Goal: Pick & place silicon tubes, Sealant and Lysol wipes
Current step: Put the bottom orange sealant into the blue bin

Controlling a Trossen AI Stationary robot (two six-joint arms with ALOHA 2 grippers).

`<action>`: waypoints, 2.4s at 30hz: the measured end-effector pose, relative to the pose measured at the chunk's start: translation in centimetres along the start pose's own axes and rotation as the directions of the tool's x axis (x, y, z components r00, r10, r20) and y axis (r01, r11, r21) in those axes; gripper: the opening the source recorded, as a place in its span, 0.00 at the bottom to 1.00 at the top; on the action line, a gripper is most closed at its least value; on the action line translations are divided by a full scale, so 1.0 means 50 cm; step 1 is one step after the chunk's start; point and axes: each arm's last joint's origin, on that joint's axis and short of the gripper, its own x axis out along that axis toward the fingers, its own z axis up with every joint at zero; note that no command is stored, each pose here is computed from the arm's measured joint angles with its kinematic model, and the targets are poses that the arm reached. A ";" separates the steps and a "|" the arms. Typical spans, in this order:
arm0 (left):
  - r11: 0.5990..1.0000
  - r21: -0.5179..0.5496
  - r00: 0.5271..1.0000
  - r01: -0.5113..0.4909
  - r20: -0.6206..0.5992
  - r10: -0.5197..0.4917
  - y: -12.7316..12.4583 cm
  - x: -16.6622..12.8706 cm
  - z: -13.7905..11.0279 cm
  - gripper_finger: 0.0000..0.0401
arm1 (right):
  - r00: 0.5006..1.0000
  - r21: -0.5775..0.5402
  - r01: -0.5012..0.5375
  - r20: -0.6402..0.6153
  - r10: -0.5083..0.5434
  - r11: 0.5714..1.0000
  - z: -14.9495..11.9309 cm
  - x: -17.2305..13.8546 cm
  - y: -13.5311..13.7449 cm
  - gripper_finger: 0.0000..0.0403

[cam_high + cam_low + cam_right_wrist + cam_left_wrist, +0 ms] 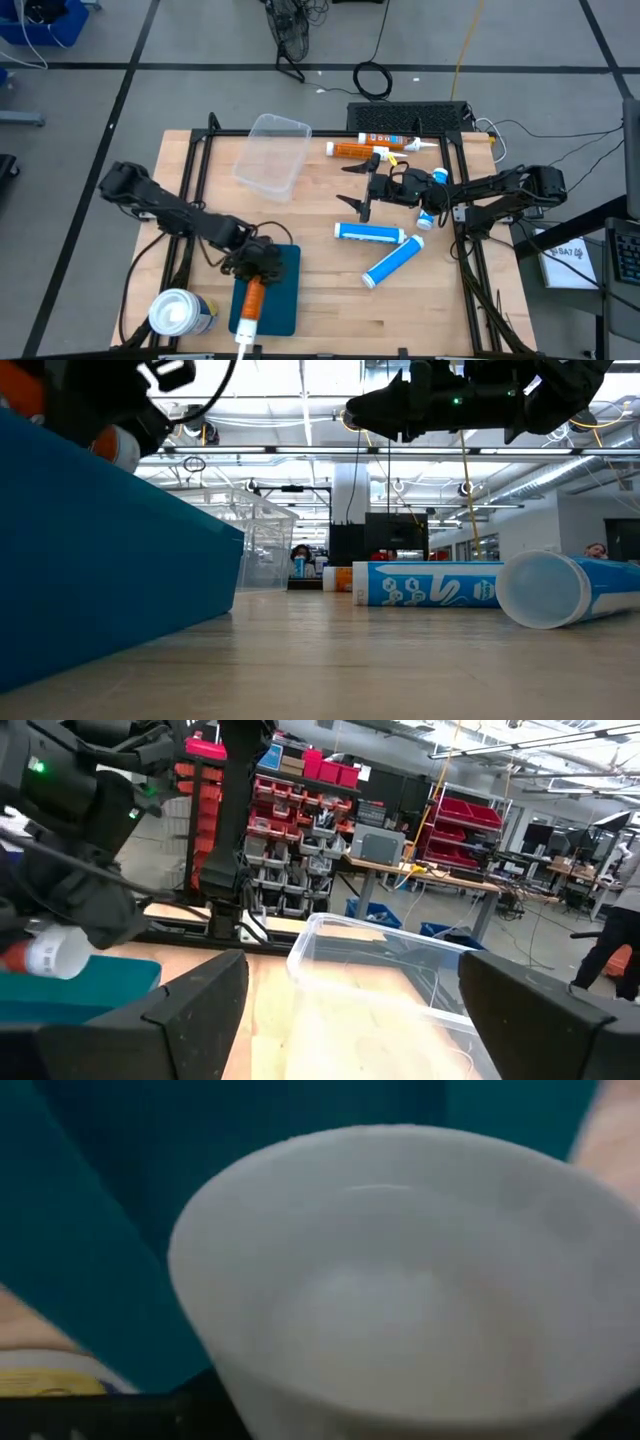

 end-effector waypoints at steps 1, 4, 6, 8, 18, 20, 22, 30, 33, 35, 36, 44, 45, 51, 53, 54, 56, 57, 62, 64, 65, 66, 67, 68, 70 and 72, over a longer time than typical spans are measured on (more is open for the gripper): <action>1.000 -0.008 1.000 -0.011 -0.004 0.011 0.000 0.003 0.003 0.49 | 1.000 0.000 -0.001 -0.001 0.001 1.000 0.000 0.000 0.001 0.83; 1.000 -0.012 1.000 -0.022 -0.010 0.022 0.002 0.002 0.005 0.49 | 1.000 0.000 -0.004 0.000 0.004 1.000 0.000 0.000 0.001 0.83; 1.000 -0.006 1.000 -0.017 -0.011 0.017 0.001 0.000 0.008 0.49 | 1.000 0.000 -0.006 -0.003 0.006 1.000 -0.001 0.000 0.001 0.83; 1.000 0.009 1.000 -0.013 0.000 0.013 0.001 -0.003 0.009 0.51 | 1.000 0.000 -0.006 -0.005 0.006 1.000 -0.001 0.000 0.001 0.83; 0.999 0.035 1.000 0.005 -0.011 -0.005 -0.002 -0.006 0.008 0.94 | 1.000 -0.001 -0.010 -0.021 0.010 1.000 -0.004 0.000 0.002 0.83; 0.999 0.044 0.999 0.023 -0.024 -0.022 -0.006 -0.006 0.007 0.89 | 1.000 -0.001 -0.010 -0.021 0.010 1.000 -0.004 0.000 0.002 0.82; 0.998 0.057 0.996 0.035 -0.081 -0.031 -0.010 -0.008 0.007 0.84 | 1.000 -0.001 -0.010 -0.021 0.010 1.000 -0.004 0.000 0.002 0.82; 0.914 0.296 0.953 0.276 -0.206 -0.221 -0.064 -0.037 0.004 0.71 | 0.999 -0.005 -0.013 -0.034 0.013 1.000 -0.007 0.000 0.002 0.82; 0.829 0.416 0.927 0.374 -0.205 -0.315 -0.090 -0.054 0.002 0.68 | 0.999 -0.006 -0.016 -0.048 0.016 1.000 -0.009 -0.001 0.003 0.82; 0.796 0.467 0.923 0.385 -0.181 -0.340 -0.096 -0.059 0.001 0.67 | 0.999 -0.006 -0.017 -0.052 0.016 1.000 -0.010 -0.001 0.003 0.82; 0.786 0.490 0.926 0.377 -0.165 -0.341 -0.095 -0.058 0.000 0.66 | 0.998 -0.006 -0.017 -0.054 0.017 1.000 -0.010 -0.001 0.003 0.82; 0.812 0.564 0.984 0.148 -0.004 -0.176 -0.060 -0.030 0.009 0.55 | 0.998 -0.014 -0.019 -0.061 0.018 1.000 -0.012 -0.001 0.003 0.82; 0.805 0.575 0.985 0.145 -0.004 -0.175 -0.061 -0.027 0.010 0.52 | 0.998 -0.015 -0.019 -0.061 0.018 1.000 -0.012 -0.001 0.003 0.82; 0.764 0.619 0.981 0.182 -0.059 -0.186 -0.078 0.009 0.010 0.24 | 0.998 -0.015 -0.020 -0.066 0.019 1.000 -0.013 -0.001 0.004 0.82; 0.733 0.649 0.977 0.205 -0.099 -0.187 -0.086 0.025 0.014 0.13 | 0.997 -0.015 -0.020 -0.069 0.019 1.000 -0.013 -0.001 0.004 0.82; 0.725 0.653 0.975 0.219 -0.119 -0.187 -0.090 0.034 0.019 0.08 | 0.997 -0.015 -0.021 -0.069 0.020 1.000 -0.013 -0.001 0.004 0.82; 0.720 0.651 0.970 0.240 -0.142 -0.196 -0.099 0.052 0.029 0.02 | 0.997 -0.015 -0.021 -0.070 0.020 1.000 -0.013 -0.001 0.004 0.82; 0.729 0.644 0.972 0.233 -0.141 -0.187 -0.099 0.059 0.035 0.02 | 0.997 -0.015 -0.021 -0.069 0.020 1.000 -0.013 -0.001 0.004 0.82; 0.810 0.569 0.987 0.141 -0.141 -0.073 -0.084 0.093 0.065 0.03 | 0.997 -0.014 -0.021 -0.069 0.020 1.000 -0.013 -0.001 0.004 0.82; 0.840 0.532 0.989 0.102 -0.144 -0.029 -0.076 0.099 0.073 0.01 | 0.997 -0.015 -0.022 -0.075 0.021 1.000 -0.014 -0.001 0.004 0.82; 0.853 0.516 0.990 0.074 -0.138 -0.003 -0.071 0.101 0.076 0.01 | 0.997 -0.015 -0.023 -0.077 0.021 1.000 -0.015 -0.001 0.004 0.82; 0.867 0.496 0.991 0.053 -0.131 0.015 -0.067 0.100 0.080 0.02 | 0.997 -0.015 -0.022 -0.077 0.021 1.000 -0.015 -0.001 0.004 0.82; 0.881 0.471 0.992 0.040 -0.124 0.021 -0.066 0.100 0.084 0.02 | 0.997 -0.015 -0.022 -0.077 0.021 1.000 -0.015 -0.001 0.004 0.82; 0.896 0.444 0.993 0.028 -0.117 0.027 -0.065 0.099 0.088 0.03 | 0.997 -0.014 -0.022 -0.076 0.021 1.000 -0.015 -0.001 0.004 0.82; 0.911 0.413 0.995 0.006 -0.092 0.035 -0.062 0.098 0.094 0.04 | 0.997 -0.015 -0.023 -0.078 0.021 1.000 -0.015 -0.001 0.004 0.82; 0.923 0.384 0.998 -0.003 -0.057 0.027 -0.063 0.093 0.101 0.04 | 0.997 -0.012 -0.022 -0.076 0.021 1.000 -0.015 -0.001 0.004 0.82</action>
